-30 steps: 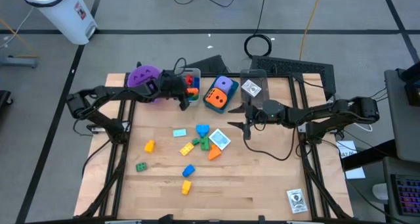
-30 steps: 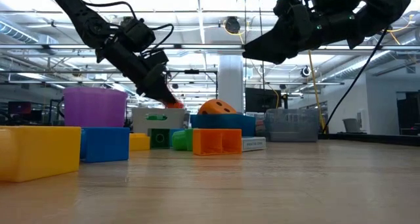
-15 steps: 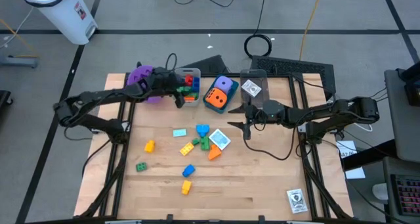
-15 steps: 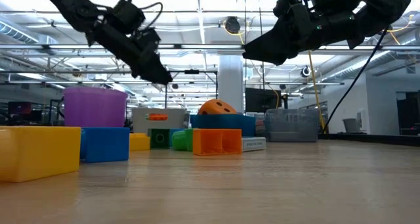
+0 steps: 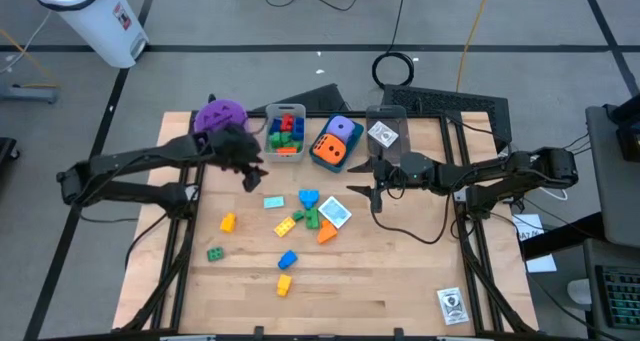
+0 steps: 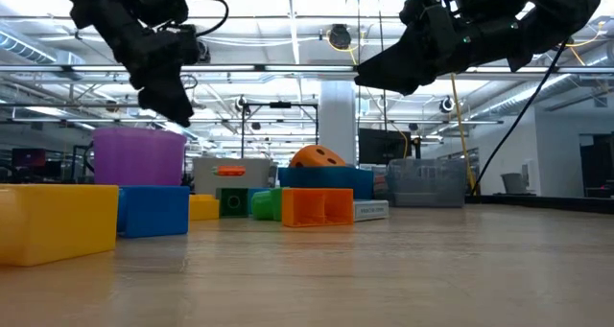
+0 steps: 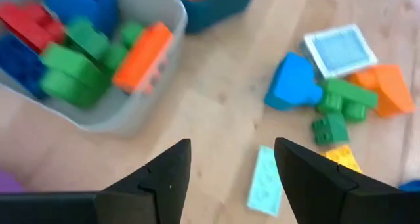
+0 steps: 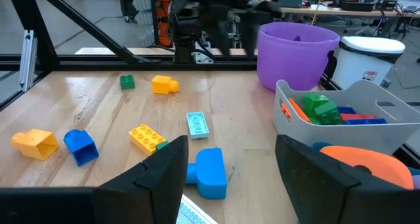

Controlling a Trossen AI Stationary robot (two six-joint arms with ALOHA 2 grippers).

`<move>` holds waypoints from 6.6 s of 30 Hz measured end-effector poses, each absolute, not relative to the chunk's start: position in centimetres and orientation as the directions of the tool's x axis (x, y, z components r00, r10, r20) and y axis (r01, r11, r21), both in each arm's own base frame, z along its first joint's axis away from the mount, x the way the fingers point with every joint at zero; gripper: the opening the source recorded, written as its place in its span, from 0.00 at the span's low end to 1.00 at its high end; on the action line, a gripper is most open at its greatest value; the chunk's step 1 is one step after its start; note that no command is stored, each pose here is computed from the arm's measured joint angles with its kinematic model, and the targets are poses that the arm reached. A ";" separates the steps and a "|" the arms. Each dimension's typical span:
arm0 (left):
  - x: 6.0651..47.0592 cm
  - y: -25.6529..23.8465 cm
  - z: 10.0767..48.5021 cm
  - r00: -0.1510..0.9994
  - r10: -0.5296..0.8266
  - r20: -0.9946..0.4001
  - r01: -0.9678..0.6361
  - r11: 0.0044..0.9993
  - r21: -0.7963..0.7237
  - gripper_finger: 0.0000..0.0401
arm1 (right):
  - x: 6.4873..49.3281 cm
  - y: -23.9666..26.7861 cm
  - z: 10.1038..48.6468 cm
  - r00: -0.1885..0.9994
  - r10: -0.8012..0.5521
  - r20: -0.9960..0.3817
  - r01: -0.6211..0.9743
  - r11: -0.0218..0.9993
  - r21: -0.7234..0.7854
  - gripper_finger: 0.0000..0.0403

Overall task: Pick & Place Toys
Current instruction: Put the light blue game piece into the gray bin

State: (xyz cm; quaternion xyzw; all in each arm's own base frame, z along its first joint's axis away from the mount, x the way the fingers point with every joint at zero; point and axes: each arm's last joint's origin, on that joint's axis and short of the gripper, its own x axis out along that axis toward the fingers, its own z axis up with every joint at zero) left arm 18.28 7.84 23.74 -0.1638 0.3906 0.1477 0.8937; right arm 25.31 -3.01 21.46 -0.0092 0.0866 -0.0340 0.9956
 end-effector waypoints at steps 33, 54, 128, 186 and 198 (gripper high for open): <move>25.2 2.4 15.1 0.396 0.063 -0.916 -0.198 0.980 -0.019 0.56 | 25.2 -2.9 21.0 0.974 -0.065 -0.215 0.070 0.997 0.015 0.54; 25.6 2.6 13.2 0.327 0.042 -0.944 -0.181 0.983 -0.018 0.56 | 25.2 -2.9 21.0 0.972 -0.065 -0.224 0.067 0.998 0.000 0.54; 37.7 0.6 26.6 0.727 0.410 -0.551 -0.015 0.812 0.584 0.38 | 29.6 -5.4 19.9 0.994 -0.083 -0.074 0.110 0.833 0.542 0.33; 34.2 4.2 30.1 0.767 -0.005 -0.641 0.069 0.995 0.074 0.47 | 29.7 -4.0 21.0 0.999 0.030 0.033 -0.031 0.999 0.037 0.10; 34.1 4.3 30.0 0.757 -0.002 -0.654 0.093 0.990 0.105 0.11 | 29.6 -4.4 21.0 0.999 0.026 0.034 -0.029 0.996 0.089 0.22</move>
